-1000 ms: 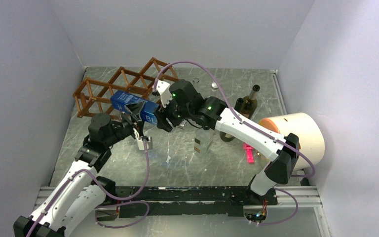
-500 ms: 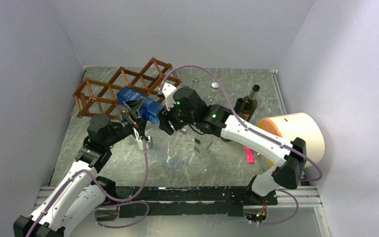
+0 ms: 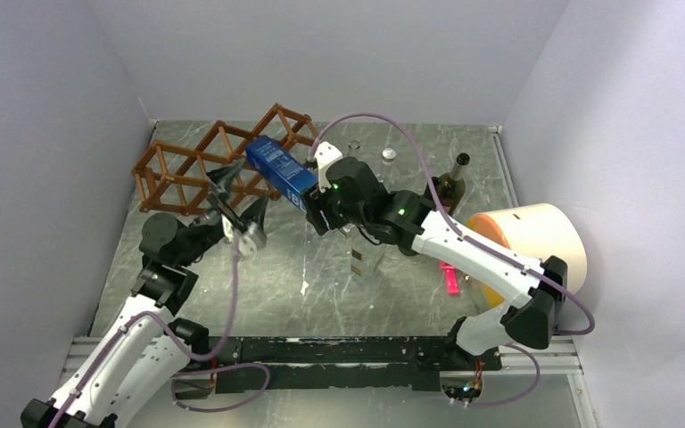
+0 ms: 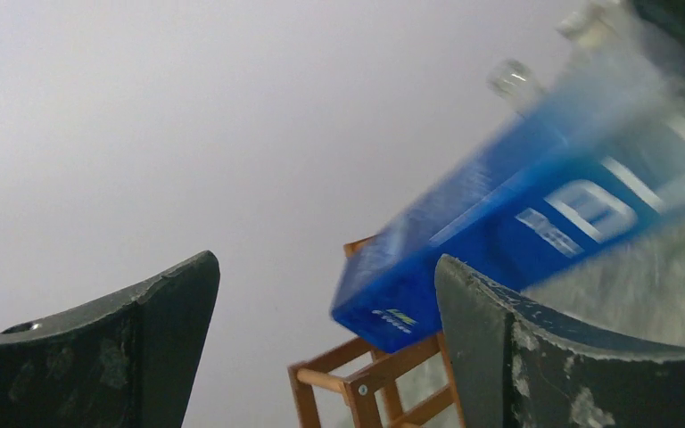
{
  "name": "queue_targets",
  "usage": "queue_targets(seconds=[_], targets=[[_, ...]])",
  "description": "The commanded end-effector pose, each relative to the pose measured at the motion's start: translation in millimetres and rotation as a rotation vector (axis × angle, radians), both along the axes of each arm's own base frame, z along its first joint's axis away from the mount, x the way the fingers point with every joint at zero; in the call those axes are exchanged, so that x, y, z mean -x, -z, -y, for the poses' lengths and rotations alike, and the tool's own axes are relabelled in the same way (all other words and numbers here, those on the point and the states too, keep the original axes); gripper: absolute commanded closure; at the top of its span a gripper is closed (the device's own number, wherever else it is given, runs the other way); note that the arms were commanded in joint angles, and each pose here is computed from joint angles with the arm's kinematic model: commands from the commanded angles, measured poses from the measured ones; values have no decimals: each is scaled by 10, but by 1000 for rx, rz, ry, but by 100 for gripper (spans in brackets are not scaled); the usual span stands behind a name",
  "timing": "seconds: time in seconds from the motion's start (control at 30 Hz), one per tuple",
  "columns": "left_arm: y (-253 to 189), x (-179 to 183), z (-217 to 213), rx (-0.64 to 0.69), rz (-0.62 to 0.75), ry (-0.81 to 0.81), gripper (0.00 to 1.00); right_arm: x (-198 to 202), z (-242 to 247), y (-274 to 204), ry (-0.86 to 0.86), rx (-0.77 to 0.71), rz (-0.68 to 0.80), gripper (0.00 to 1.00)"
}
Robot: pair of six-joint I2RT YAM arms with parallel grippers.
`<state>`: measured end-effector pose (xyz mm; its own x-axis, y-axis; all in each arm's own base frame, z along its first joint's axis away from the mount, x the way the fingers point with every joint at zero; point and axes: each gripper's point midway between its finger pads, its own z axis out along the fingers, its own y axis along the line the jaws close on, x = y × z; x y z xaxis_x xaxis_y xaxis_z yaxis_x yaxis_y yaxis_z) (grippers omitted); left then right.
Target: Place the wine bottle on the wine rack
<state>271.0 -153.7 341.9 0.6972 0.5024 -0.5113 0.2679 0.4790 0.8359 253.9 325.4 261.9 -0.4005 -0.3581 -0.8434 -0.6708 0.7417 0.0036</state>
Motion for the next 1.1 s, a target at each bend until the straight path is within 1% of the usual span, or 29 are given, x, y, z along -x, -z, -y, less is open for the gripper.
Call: queue_targets(seconds=[0.0,0.07,0.1,0.2,0.33,0.5,0.7,1.07], targets=[[-841,-105,-541,675,-95,-167,6,-98,-174,-637,7,-197,115,100],[-920,-215,-731,836,-154,-251,6,-83,-205,-593,-8,-193,100,100],[-927,-266,-777,881,-189,-281,6,-71,-226,-574,-20,-191,93,100],[-997,-386,-870,926,-244,-364,6,-31,-284,-496,-54,-177,63,100],[-952,-458,-1016,1001,-242,-442,6,56,-365,-351,-113,-143,8,100],[-921,-463,-1004,988,-256,-441,6,109,-404,-104,-132,-78,-41,100],[-835,-539,-994,981,-285,-462,6,-7,-398,125,-76,32,-35,100],[-765,-569,-1003,970,-286,-471,6,-243,-374,316,27,110,2,100]])
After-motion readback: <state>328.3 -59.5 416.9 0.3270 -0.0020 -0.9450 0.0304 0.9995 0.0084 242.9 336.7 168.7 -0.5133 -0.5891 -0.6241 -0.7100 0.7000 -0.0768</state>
